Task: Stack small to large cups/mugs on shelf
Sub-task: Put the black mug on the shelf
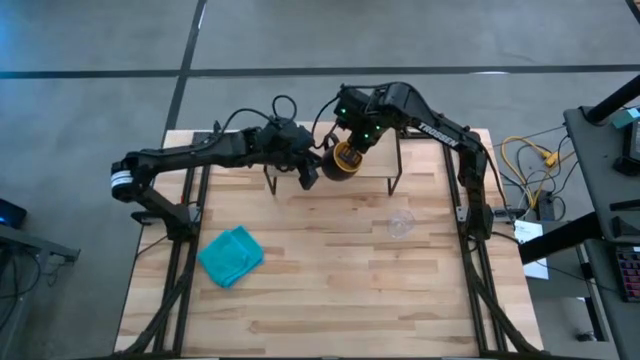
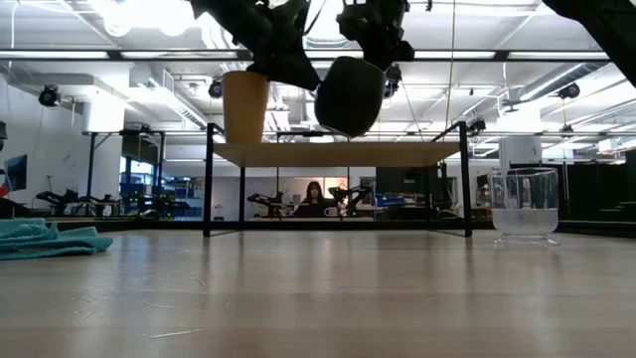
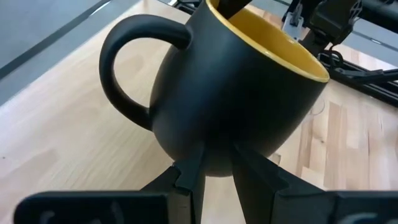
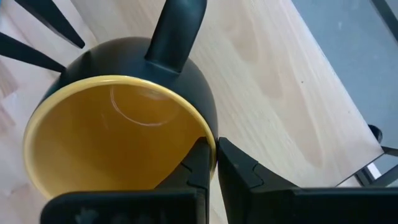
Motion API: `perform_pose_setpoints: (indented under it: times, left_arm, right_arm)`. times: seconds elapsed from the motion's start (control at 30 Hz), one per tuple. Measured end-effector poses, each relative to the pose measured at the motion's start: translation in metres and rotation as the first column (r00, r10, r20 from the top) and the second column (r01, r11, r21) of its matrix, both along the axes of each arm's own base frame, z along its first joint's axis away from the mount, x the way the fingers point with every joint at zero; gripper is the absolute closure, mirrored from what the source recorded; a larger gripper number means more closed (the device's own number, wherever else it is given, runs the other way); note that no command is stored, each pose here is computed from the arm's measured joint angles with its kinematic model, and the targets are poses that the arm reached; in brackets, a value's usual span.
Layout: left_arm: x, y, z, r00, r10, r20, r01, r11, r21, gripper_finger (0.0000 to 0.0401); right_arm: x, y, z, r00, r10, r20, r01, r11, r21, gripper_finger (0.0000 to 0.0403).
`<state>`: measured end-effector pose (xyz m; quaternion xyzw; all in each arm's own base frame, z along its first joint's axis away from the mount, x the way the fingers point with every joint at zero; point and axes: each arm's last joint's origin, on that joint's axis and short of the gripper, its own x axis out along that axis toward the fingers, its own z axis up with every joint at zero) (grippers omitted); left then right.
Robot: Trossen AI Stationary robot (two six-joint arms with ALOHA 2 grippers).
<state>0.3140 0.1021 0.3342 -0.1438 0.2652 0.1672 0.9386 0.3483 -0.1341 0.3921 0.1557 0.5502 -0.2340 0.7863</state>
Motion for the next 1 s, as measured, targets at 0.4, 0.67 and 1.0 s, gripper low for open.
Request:
perform_pose_setpoints:
  times: [0.4, 0.67, 1.0]
  left_arm:
    - [-0.002, 0.007, 0.002, 1.0, 0.029, 0.011, -0.029, 1.0, 0.008, 0.0338]
    - [-0.003, 0.01, 0.001, 0.999, 0.036, 0.01, -0.036, 0.999, 0.006, 0.0338]
    - [-0.005, 0.014, -0.001, 0.999, 0.046, 0.001, -0.046, 0.999, 0.003, 0.0338]
  right_arm:
    - [0.001, -0.01, 0.002, 0.999, 0.032, 0.031, -0.031, 0.999, -0.043, 0.039]
    - [0.004, -0.012, 0.003, 0.996, 0.064, 0.058, -0.059, 0.996, -0.073, 0.039]
    - [0.009, -0.015, 0.006, 0.989, 0.105, 0.105, -0.092, 0.989, -0.117, 0.039]
